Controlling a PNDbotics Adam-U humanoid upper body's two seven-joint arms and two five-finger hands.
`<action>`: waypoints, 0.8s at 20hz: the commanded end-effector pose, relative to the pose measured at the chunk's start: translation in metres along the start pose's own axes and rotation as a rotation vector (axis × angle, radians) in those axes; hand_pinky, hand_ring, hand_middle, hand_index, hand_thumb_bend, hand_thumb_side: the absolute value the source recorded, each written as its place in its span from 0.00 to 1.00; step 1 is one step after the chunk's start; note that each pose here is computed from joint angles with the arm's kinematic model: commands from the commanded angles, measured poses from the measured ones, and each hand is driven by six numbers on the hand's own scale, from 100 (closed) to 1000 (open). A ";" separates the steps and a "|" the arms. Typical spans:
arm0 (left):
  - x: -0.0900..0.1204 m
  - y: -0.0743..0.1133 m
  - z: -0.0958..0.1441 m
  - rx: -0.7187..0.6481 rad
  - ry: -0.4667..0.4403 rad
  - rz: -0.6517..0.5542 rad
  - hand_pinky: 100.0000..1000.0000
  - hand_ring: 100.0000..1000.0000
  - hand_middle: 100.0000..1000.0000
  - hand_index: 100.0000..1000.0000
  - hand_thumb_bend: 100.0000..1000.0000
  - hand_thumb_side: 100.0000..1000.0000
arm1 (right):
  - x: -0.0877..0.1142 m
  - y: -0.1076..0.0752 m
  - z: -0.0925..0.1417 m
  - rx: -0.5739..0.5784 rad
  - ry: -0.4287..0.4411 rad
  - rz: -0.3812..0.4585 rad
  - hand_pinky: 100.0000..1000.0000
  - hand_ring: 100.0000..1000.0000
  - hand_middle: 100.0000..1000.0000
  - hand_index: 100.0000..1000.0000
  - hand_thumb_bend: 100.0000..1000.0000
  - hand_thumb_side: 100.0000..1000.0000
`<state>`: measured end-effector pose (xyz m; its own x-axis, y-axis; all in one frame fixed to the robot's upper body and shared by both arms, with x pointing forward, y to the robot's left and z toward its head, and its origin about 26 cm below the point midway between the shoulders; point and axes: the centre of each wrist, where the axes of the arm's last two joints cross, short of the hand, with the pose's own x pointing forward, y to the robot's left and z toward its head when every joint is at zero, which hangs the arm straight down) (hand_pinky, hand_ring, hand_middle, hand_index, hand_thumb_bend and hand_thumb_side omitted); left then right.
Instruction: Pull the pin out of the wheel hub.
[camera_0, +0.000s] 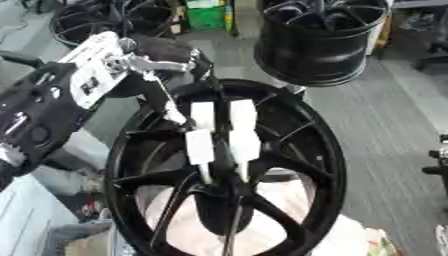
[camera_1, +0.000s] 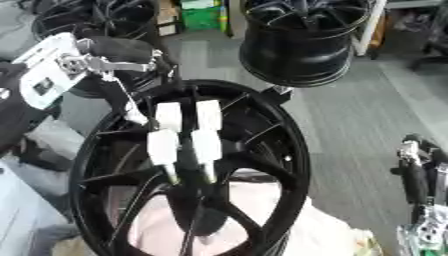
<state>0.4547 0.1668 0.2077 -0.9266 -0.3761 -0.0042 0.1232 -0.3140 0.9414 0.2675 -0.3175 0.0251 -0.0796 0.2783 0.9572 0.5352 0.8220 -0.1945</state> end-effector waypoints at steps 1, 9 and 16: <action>0.001 0.007 0.001 -0.349 -0.258 -0.254 0.65 0.56 0.62 0.78 0.44 0.42 | 0.005 -0.004 -0.006 0.002 -0.029 0.010 0.43 0.65 0.73 0.70 0.00 0.70; 0.005 0.002 -0.001 -0.364 -0.273 -0.259 0.63 0.52 0.58 0.76 0.40 0.34 | 0.005 -0.004 -0.006 0.001 -0.029 0.009 0.43 0.65 0.73 0.70 0.00 0.70; 0.005 0.003 -0.001 -0.359 -0.279 -0.255 0.62 0.49 0.56 0.73 0.36 0.31 | 0.006 -0.003 -0.006 0.003 -0.031 0.007 0.43 0.65 0.73 0.70 0.00 0.70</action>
<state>0.4508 0.1607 0.1962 -0.9347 -0.3554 0.0121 0.1389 -0.3334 0.9325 0.2675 -0.3175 0.0251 -0.0817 0.2784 0.9570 0.5334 0.8233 -0.1940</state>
